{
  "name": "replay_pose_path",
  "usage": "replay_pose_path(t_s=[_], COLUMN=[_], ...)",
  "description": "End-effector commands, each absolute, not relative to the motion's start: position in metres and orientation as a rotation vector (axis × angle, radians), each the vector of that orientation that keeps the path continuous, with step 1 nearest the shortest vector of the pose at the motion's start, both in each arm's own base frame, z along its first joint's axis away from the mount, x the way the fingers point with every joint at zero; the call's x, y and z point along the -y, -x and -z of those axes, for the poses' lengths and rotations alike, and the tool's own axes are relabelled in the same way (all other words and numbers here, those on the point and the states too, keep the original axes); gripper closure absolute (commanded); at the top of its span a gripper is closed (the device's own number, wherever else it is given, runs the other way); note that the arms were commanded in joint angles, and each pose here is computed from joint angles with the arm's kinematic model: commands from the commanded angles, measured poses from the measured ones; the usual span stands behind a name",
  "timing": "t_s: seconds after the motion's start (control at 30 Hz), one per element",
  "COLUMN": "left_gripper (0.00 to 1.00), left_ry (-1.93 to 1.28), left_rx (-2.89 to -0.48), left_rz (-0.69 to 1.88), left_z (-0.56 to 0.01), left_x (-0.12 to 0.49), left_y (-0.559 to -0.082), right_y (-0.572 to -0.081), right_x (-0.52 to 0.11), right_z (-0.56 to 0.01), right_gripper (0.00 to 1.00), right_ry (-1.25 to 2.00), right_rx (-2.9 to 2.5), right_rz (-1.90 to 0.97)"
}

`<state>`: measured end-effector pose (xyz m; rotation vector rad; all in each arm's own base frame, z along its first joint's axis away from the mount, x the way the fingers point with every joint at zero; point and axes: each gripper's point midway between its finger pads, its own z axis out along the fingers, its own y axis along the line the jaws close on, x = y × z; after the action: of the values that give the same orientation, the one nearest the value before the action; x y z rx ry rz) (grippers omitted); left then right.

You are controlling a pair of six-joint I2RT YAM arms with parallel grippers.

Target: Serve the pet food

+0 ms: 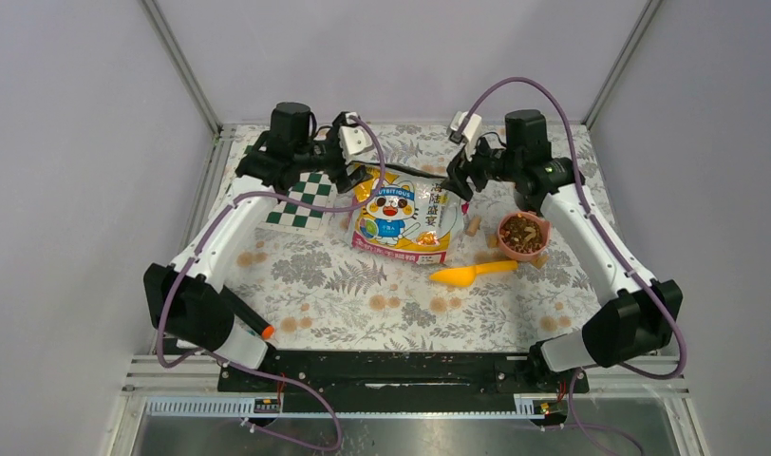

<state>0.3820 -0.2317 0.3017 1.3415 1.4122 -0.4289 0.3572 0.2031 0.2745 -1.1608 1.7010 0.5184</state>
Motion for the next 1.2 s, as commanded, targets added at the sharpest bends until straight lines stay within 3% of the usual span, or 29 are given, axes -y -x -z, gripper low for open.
replay_pose_path(t_s=[0.0, 0.17, 0.3, 0.47, 0.63, 1.17], left_gripper=[0.21, 0.27, 0.39, 0.70, 1.00, 1.00], left_ry=[-1.430, -1.419, -1.423, -1.468, -1.494, -1.306], left_rx=[-1.300, -1.274, -1.238, -1.277, -1.363, -1.199], left_rz=[0.416, 0.334, 0.316, 0.286, 0.204, -0.155], left_z=[-0.309, -0.308, -0.312, -0.299, -0.291, -0.375], left_x=[0.239, 0.241, 0.246, 0.242, 0.226, 0.178], left_y=[-0.384, -0.402, -0.406, -0.406, -0.405, -0.385], right_y=[-0.358, -0.367, -0.371, -0.367, -0.360, -0.355], right_x=[-0.218, -0.227, -0.227, -0.225, -0.223, -0.228], right_z=[-0.276, -0.268, -0.270, -0.280, -0.295, -0.376], right_gripper=[0.31, 0.41, 0.67, 0.90, 1.00, 1.00], right_ry=[1.273, 1.317, 1.335, 1.361, 1.373, 1.250], right_rx=[-1.641, -1.636, -1.617, -1.561, -1.505, -1.307], right_rz=[-0.508, -0.474, -0.445, -0.412, -0.389, -0.365])
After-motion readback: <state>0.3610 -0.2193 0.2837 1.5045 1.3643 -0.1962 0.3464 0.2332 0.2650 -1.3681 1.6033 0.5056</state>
